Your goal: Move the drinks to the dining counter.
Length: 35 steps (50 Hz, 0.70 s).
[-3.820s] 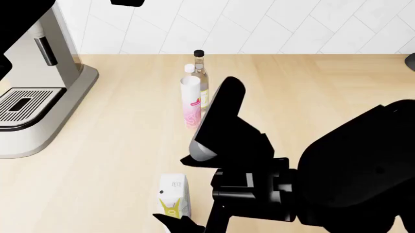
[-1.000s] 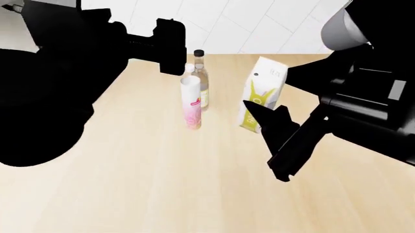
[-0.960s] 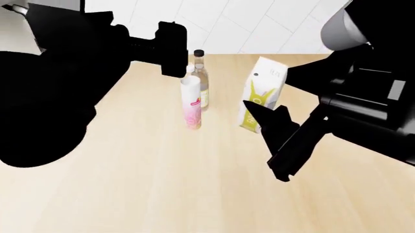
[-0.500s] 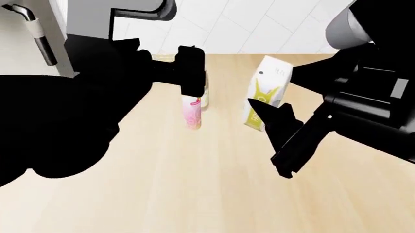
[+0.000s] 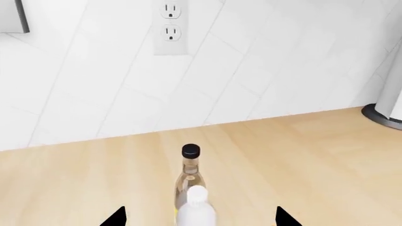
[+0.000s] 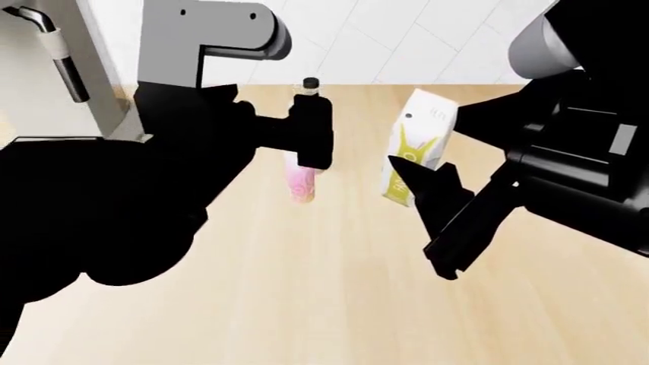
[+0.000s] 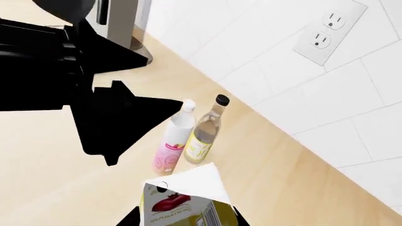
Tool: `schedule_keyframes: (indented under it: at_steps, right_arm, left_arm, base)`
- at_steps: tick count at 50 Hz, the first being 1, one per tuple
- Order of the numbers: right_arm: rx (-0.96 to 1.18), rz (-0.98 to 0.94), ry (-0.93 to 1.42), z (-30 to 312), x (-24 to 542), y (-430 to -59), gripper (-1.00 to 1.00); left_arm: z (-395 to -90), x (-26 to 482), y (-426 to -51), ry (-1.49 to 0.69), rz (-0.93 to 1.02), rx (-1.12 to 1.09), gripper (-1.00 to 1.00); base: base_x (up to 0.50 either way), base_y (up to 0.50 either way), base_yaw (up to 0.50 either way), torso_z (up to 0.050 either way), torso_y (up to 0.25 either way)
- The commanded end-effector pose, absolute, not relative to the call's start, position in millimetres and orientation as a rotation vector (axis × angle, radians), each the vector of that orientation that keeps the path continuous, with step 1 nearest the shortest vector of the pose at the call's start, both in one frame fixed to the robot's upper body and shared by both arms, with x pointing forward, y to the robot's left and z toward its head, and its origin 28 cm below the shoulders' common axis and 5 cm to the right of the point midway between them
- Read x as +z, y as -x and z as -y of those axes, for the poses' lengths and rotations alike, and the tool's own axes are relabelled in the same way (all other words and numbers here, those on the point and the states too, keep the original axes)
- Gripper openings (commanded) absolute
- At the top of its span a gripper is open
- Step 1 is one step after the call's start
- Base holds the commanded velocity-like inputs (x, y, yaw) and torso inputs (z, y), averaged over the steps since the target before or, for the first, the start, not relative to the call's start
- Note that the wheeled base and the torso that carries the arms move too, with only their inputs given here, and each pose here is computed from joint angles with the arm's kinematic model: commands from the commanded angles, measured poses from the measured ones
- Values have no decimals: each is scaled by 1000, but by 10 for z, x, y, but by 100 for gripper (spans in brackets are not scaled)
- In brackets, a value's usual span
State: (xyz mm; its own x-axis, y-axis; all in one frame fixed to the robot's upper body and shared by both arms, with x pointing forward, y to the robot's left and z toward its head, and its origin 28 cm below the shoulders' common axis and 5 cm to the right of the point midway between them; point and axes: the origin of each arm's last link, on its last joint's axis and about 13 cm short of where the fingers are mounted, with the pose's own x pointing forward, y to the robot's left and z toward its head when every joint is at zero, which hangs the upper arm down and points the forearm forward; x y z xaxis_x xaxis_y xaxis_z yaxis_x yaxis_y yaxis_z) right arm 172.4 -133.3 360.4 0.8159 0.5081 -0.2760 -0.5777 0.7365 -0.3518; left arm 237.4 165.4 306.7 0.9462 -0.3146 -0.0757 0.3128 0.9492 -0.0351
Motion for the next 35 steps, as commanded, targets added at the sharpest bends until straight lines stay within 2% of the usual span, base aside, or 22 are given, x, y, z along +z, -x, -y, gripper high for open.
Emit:
schedule_keyframes:
  at_steps: [1,35]
  right_arm:
    - [578,-140,448,1337,3630,-1731,-100]
    - [594,-147,448,1313,3609,-1752,-100]
  left_arm:
    - [-1649,2968,-2465,21,-106,-300,100]
    - [-1542,2706,-2644,12,-144,-312,100]
  base:
    - [0,0,0,0,0]
    - [0,0,0,0,1]
